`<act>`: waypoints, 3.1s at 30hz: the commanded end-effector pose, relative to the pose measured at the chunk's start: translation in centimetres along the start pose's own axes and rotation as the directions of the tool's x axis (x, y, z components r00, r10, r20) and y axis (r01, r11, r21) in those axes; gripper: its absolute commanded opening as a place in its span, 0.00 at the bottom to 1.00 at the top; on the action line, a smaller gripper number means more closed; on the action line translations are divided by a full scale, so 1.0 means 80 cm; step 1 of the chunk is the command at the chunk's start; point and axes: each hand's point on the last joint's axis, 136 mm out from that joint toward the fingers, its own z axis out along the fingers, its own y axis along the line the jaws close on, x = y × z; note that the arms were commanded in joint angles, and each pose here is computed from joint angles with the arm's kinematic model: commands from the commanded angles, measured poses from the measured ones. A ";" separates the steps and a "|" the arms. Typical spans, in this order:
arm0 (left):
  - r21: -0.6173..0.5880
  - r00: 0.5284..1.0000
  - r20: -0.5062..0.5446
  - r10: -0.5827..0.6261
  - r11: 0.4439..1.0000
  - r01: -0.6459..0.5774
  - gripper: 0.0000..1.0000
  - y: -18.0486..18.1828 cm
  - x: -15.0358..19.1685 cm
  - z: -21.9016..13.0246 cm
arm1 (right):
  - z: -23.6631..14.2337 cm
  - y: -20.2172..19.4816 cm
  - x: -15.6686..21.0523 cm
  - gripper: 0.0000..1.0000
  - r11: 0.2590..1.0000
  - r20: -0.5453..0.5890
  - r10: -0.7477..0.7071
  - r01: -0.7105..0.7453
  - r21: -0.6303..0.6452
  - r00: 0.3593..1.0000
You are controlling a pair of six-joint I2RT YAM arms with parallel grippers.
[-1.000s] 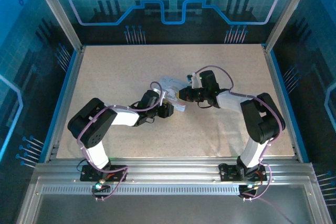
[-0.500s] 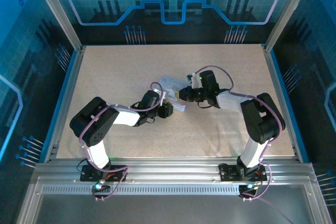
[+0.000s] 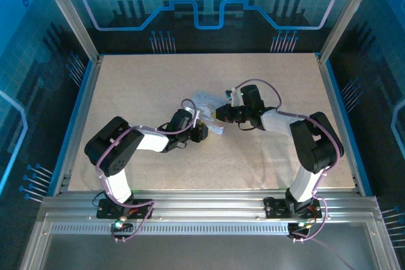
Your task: Unlock the padlock with the key
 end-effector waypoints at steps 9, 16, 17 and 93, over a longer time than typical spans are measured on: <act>0.030 0.999 0.012 0.040 0.999 -0.040 0.42 -0.018 -0.004 0.011 | 0.005 -0.029 0.039 0.00 0.995 -0.089 0.071 -0.064 0.075 0.994; 0.000 0.997 -0.002 0.076 0.997 -0.076 0.39 -0.019 0.000 0.014 | 0.004 -0.028 0.039 0.00 0.995 -0.088 0.071 -0.064 0.074 0.994; -0.005 0.997 -0.004 0.080 0.997 -0.080 0.39 -0.019 0.001 0.015 | 0.005 -0.028 0.039 0.00 0.995 -0.089 0.071 -0.064 0.074 0.993; 0.259 0.890 -0.159 -0.428 0.852 0.456 0.15 -0.112 -0.010 -0.064 | -0.075 0.030 0.161 0.00 0.859 0.051 -0.507 0.499 0.110 0.861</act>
